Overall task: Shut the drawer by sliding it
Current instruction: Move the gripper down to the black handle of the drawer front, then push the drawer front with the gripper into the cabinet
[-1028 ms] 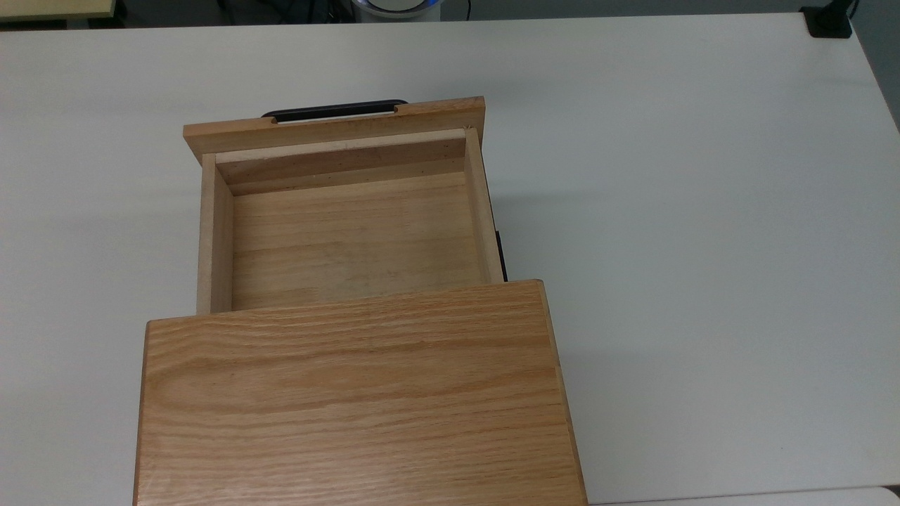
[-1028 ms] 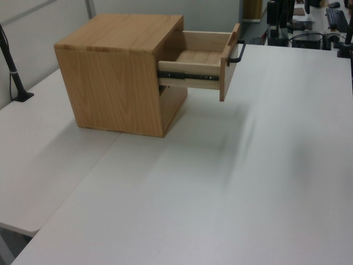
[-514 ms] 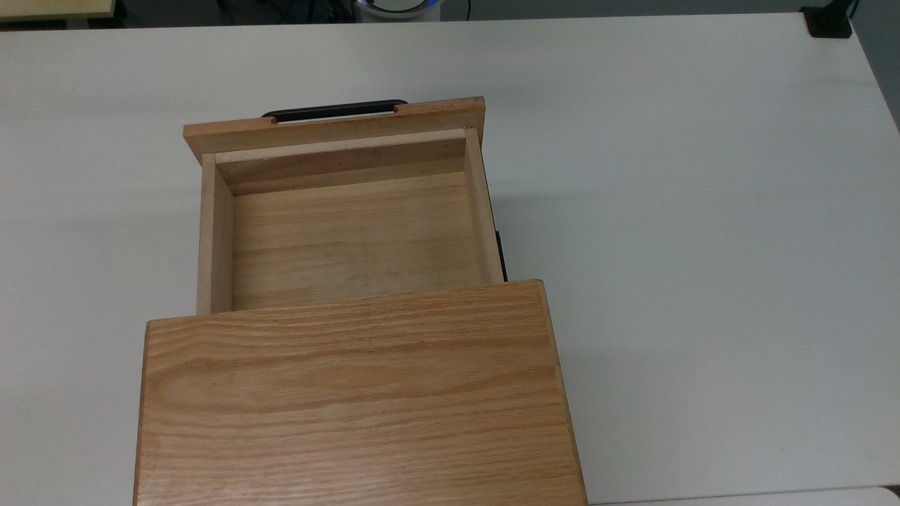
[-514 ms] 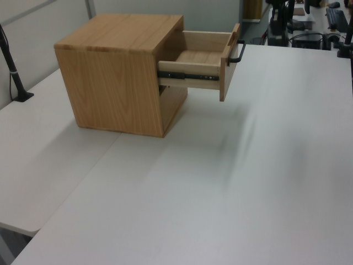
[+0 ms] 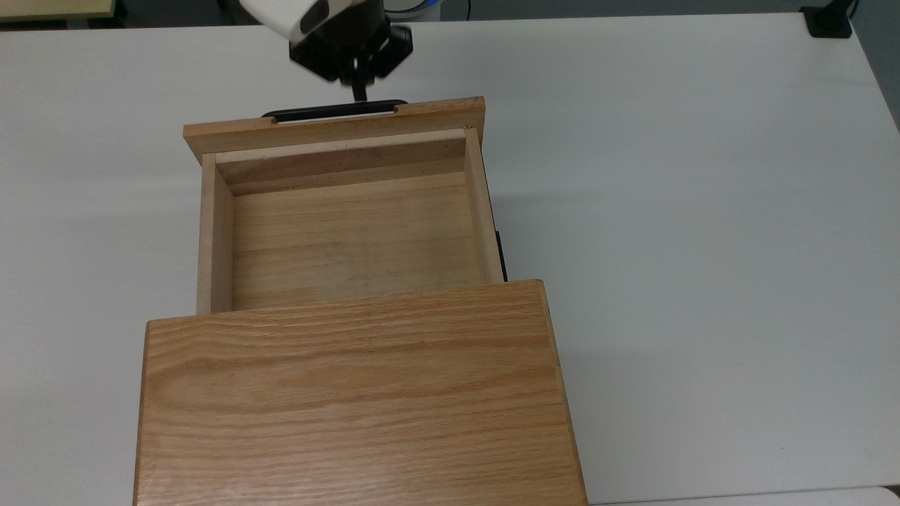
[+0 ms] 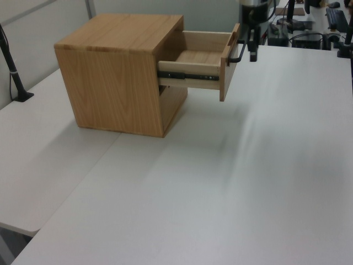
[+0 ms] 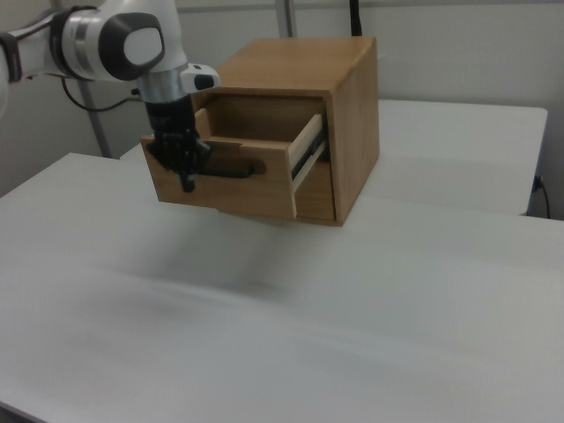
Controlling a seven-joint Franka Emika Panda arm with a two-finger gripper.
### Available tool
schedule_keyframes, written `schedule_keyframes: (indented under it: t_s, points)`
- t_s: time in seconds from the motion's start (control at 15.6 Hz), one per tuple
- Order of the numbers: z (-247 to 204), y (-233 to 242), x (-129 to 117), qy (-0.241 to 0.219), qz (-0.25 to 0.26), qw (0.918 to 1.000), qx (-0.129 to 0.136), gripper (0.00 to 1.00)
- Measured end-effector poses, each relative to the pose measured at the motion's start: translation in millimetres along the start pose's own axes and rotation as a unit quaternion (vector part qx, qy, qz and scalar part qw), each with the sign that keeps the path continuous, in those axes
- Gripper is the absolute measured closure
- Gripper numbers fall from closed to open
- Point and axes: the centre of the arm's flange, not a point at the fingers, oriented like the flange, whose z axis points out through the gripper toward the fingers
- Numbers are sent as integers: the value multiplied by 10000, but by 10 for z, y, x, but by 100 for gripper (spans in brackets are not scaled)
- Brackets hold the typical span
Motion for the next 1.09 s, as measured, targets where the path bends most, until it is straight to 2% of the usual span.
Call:
schedule_keyframes:
  t_s: [0.32,0.64,0.9,1.09]
  points:
    - [54,32,297,818,-33,9966,-117,99]
    - [122,53,576,1619,26,9866,-183,98]
    - [199,68,759,1864,235,9821,-164,96]
    - [252,38,992,2321,488,9714,-109,95]
